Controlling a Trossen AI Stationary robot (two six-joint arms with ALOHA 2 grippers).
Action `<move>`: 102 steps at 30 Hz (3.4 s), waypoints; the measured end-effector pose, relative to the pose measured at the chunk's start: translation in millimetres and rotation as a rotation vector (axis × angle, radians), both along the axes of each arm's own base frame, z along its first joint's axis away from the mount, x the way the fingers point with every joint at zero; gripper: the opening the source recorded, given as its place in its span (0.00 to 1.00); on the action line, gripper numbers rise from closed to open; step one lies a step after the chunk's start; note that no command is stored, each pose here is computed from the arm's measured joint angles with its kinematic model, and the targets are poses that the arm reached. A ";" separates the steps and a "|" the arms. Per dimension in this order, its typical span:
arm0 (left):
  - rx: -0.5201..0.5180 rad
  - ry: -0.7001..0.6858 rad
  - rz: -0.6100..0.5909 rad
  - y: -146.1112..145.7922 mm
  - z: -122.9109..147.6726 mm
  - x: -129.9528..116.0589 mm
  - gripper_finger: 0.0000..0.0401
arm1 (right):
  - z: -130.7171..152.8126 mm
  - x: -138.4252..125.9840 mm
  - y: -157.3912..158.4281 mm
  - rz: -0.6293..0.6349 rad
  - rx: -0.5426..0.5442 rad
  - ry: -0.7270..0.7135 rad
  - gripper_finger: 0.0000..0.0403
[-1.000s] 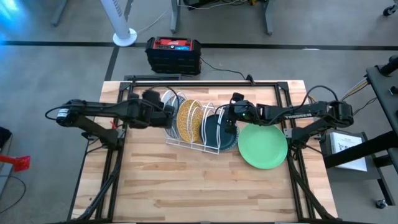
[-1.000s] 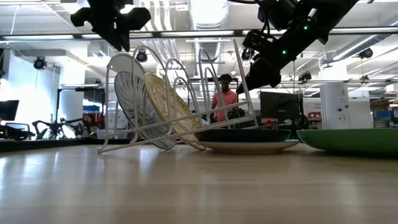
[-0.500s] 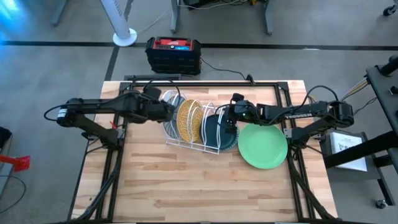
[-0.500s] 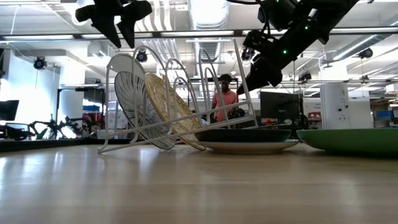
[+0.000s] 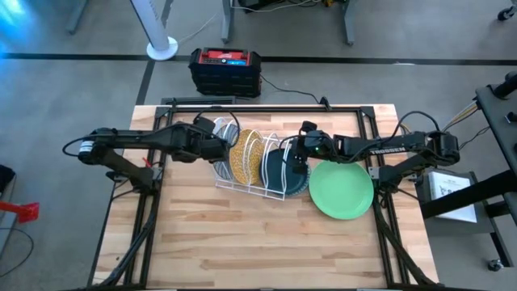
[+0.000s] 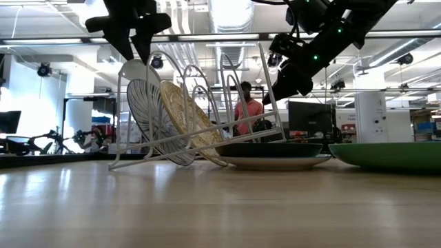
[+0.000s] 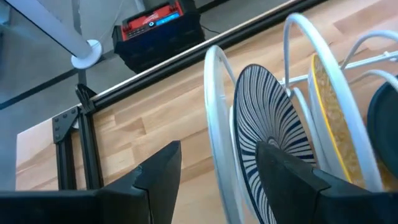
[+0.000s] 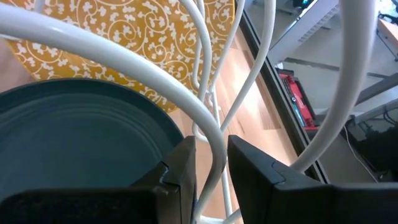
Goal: Sort dishes
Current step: Adjust the dish rack
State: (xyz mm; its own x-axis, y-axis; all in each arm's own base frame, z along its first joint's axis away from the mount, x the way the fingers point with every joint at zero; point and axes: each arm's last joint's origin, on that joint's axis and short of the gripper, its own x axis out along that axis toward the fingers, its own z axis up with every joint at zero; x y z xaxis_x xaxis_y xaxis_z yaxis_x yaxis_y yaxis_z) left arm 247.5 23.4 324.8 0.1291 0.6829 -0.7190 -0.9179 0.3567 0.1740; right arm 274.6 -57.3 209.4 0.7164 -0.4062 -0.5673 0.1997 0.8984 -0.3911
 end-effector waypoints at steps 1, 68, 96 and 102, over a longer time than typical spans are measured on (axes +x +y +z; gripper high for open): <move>0.000 0.009 -0.001 0.0 -1.9 1.3 0.48 | 0.0 0.0 0.0 0.004 -0.005 0.002 0.21; 0.100 0.221 0.073 3.9 -15.6 -4.0 0.04 | -7.8 62.8 -13.7 0.136 -0.202 0.002 0.00; 0.097 0.211 0.132 9.4 -11.7 -12.7 0.04 | -10.8 81.7 -33.8 0.161 -0.190 -0.005 0.00; 0.097 0.207 0.156 13.1 -14.3 -12.8 0.04 | -15.1 82.7 -33.1 0.192 -0.174 0.006 0.00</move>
State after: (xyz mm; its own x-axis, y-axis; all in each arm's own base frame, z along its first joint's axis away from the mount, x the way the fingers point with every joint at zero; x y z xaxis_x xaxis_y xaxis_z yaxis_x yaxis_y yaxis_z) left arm 234.7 36.5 310.5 -0.1257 0.7499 -0.6495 -0.9017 0.1866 0.3900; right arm 357.3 -90.4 194.2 0.7863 -0.3550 -0.5057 0.0293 0.8390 -0.5434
